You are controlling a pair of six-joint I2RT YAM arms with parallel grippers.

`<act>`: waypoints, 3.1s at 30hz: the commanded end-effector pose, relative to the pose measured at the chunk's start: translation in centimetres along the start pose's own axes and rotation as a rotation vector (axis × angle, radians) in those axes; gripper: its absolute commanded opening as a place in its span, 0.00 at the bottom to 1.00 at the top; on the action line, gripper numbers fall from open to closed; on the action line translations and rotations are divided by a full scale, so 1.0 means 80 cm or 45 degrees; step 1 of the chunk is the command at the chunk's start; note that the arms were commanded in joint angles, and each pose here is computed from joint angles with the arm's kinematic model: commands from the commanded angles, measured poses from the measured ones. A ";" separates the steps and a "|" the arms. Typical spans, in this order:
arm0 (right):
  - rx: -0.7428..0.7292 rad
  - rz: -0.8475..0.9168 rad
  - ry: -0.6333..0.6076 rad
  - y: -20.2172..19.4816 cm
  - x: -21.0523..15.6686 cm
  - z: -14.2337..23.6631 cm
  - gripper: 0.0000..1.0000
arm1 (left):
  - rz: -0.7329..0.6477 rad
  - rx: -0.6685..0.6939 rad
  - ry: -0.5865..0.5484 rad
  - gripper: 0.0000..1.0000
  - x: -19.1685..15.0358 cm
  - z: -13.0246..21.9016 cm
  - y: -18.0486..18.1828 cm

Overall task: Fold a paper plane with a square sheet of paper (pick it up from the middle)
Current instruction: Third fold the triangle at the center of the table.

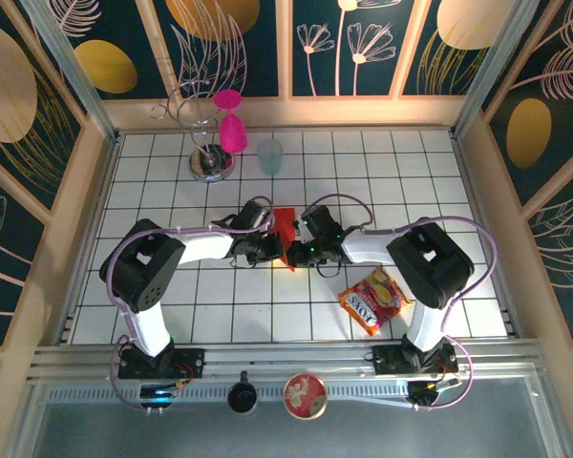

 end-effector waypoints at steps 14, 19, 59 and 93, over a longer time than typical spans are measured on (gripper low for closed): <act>-0.497 -0.091 0.180 -0.109 -0.061 -0.010 0.00 | 0.083 0.256 -0.074 0.05 0.063 0.013 0.106; -0.493 -0.092 0.175 -0.110 -0.062 -0.008 0.00 | 0.109 0.284 -0.111 0.05 0.077 0.022 0.122; 0.216 -0.384 -0.372 0.010 0.061 0.049 0.30 | 0.365 -0.261 -0.193 0.42 0.043 0.041 0.023; 0.121 -0.435 -0.300 -0.023 0.058 0.024 0.18 | 0.036 -0.482 -0.148 0.40 0.060 0.027 -0.003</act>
Point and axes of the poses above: each hand's point on the last joint's axis, 136 mm out from that joint toward the fingers, its own z axis back along the fingers, its own y axis along the line the jaws close on, x = y × z, the point moved 4 cm from there along z, back along the fingers, and after that the axes turned 10 degrees about -z, right-handed, at the moved point
